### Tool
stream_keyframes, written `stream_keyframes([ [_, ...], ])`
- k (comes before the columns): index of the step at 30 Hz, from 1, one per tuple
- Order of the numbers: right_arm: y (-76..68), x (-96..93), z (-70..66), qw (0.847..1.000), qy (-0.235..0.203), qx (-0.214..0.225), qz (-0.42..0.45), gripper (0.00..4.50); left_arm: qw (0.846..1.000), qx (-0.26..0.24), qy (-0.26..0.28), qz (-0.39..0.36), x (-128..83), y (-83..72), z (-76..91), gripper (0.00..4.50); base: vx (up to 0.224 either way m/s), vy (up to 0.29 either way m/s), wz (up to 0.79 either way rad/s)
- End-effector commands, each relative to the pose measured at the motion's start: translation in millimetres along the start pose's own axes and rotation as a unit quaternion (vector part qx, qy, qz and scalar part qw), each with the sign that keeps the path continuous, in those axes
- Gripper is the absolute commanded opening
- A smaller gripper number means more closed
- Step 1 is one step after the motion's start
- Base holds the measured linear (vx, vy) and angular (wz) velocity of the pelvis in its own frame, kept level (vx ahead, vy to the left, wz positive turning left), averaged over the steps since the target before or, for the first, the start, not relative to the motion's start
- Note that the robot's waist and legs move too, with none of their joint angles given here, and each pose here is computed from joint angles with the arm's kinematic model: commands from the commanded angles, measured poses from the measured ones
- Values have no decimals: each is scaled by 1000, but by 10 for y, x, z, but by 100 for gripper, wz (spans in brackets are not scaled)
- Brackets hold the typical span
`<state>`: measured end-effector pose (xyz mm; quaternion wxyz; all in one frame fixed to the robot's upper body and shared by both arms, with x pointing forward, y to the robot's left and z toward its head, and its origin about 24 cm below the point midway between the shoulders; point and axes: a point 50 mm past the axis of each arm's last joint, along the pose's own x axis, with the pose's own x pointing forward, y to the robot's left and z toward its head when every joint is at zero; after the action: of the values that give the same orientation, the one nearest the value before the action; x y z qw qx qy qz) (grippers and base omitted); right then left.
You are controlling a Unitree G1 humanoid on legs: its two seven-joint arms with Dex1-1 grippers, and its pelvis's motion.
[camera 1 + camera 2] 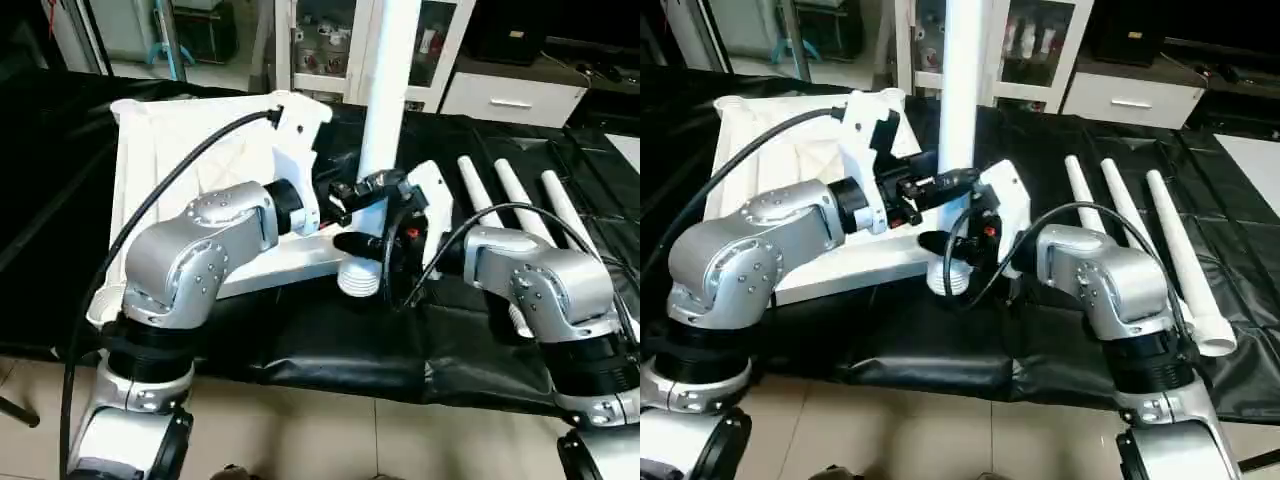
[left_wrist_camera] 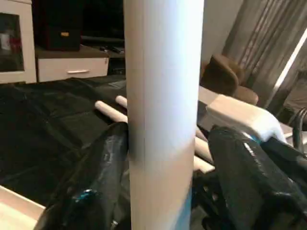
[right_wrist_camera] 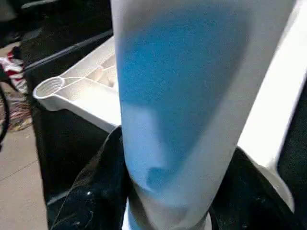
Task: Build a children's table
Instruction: Pick table leg
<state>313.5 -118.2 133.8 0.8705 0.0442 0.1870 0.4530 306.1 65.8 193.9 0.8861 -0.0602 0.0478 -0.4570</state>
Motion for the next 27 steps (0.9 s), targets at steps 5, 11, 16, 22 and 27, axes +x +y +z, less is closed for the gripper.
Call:
stream_keyframes([
  [5, -354, -234, 50, 990, -48, -22, -134, 190, 999, 29, -12, 11, -122, 38, -17, 364, 0, 0, 0],
  [11, -342, -474, 77, 960, -126, -119, -218, 189, 970, 112, -41, 212, -479, 390, -170, 368, 0, 0, 0],
  [16, -149, -470, -79, 961, -155, -77, -216, 189, 935, 145, -35, 321, -695, 491, -392, 368, 0, 0, 0],
  [22, -33, -321, -234, 955, -170, -75, -229, 189, 910, 133, -20, 393, -768, 535, -662, 368, 0, 0, 0],
  [27, -33, -318, -270, 951, -155, -79, -256, 189, 906, 134, -14, 402, -756, 508, -794, 368, -9, -116, 10],
])
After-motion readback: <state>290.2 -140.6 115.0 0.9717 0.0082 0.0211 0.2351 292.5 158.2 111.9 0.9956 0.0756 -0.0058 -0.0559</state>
